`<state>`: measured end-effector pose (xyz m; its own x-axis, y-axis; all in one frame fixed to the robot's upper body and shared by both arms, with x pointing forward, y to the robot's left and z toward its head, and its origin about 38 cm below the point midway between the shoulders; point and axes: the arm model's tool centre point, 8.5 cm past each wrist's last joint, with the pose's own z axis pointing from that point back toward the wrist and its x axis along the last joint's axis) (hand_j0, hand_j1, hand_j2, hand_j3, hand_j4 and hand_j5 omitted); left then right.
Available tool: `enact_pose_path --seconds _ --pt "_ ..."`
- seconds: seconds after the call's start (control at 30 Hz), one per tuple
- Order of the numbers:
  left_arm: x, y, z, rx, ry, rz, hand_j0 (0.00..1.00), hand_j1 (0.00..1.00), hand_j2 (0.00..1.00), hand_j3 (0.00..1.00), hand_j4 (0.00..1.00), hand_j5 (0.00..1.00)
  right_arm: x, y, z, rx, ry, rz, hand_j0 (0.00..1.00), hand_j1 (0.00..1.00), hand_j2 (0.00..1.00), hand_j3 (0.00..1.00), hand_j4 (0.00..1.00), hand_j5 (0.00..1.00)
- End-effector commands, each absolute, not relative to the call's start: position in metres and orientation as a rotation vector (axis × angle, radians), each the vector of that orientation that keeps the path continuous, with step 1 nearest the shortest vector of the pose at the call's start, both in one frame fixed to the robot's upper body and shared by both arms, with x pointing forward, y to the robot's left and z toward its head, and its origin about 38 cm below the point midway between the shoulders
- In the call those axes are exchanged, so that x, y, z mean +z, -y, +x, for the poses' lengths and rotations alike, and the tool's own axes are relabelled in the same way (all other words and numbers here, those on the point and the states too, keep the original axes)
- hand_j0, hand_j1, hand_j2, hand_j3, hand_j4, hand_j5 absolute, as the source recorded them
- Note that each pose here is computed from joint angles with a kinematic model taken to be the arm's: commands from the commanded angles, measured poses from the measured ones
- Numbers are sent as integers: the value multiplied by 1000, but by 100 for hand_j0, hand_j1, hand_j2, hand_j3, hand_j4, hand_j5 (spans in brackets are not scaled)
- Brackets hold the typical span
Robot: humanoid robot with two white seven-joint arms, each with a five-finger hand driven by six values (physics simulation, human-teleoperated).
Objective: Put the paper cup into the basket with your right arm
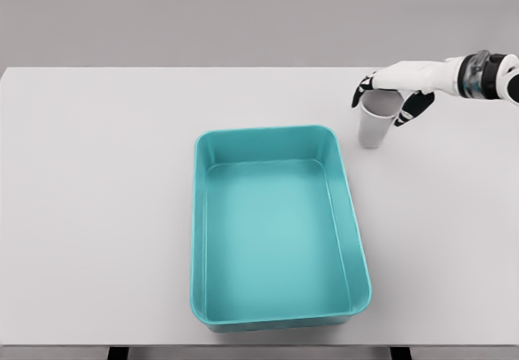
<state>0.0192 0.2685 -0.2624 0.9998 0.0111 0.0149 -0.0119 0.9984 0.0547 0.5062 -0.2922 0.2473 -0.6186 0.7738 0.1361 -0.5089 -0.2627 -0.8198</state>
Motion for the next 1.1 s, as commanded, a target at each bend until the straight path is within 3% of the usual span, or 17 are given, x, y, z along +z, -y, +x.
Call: enact_pose_path --seconds 0.0,1.07 --pt "-262 -269 19 11 14 55 100 100 100 100 100 100 251 296 503 1966 1129 -380 68 68 68 68 68 68" --pt "-262 -269 19 11 14 55 100 100 100 100 100 100 316 300 451 2069 1247 -419 69 69 69 69 69 69"
